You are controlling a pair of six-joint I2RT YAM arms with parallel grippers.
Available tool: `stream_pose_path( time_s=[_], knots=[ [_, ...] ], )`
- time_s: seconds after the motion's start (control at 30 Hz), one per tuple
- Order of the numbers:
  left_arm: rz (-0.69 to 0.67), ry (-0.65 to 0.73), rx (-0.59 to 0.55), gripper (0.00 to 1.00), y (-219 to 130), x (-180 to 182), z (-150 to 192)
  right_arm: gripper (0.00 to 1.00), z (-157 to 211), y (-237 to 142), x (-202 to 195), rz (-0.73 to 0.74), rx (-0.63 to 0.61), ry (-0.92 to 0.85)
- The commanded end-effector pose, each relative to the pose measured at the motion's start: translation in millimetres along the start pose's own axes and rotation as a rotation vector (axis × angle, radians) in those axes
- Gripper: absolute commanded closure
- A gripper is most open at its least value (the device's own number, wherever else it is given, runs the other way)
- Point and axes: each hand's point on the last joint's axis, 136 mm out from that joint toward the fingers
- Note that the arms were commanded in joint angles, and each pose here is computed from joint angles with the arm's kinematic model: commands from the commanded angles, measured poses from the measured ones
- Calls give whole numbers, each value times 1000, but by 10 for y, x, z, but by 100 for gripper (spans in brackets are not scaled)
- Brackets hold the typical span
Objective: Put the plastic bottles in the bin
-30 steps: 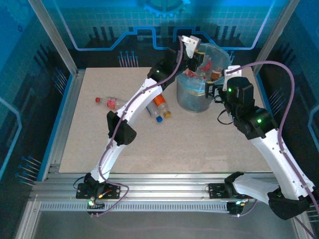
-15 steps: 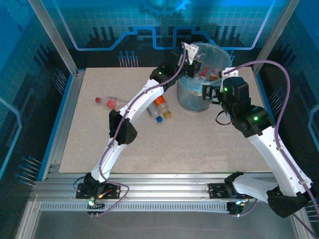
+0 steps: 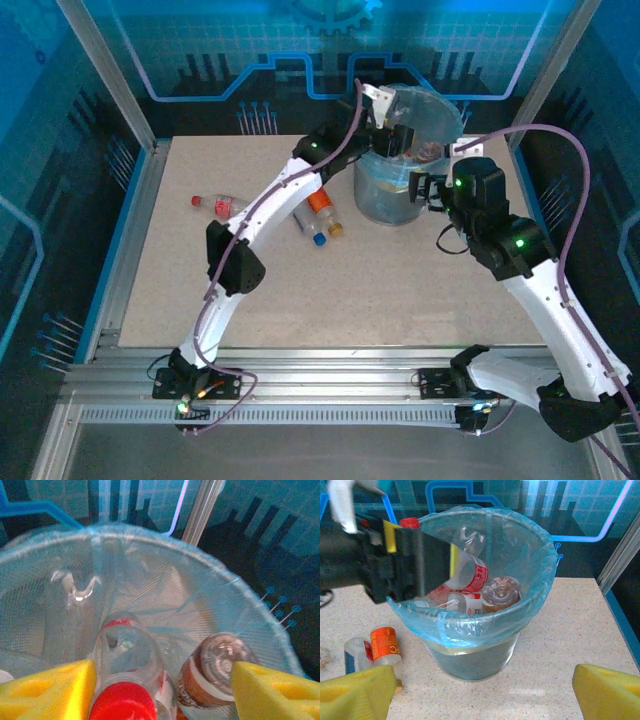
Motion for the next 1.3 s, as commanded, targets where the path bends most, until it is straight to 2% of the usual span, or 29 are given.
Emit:
stream_pose_path(
  time_s=[0.0, 0.37, 0.6, 0.87, 1.07, 1.27],
  knots=[
    [111, -12, -124, 26, -452, -433, -529, 8, -100, -117, -101, 17, -36, 21],
    [187, -19, -209, 20, -865, -700, -858, 8, -174, -209, -118, 2, -55, 27],
    [262, -18, -281, 19, -1318, -920, -1086, 9, -275, -285, -61, -42, -87, 33],
    [259, 9, -369, 19, -1930, -1006, -1255, 11, -451, -297, 68, -92, -113, 37],
    [143, 14, -402, 20, -2374, -762, -1171, 12, -640, -223, 381, -164, -126, -5],
    [-101, -41, -396, 20, -2885, -66, -839, 13, -825, -12, 1039, -275, -121, -119]
  ],
)
Point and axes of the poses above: each hand's point on the last joint's axis, 136 mm out from that joint toward the fingers, its own y axis out along the fingers, its own x axis along the line the jaws close on, z = x × y, and after that the axes turned 13 degrees about -y, right-handed
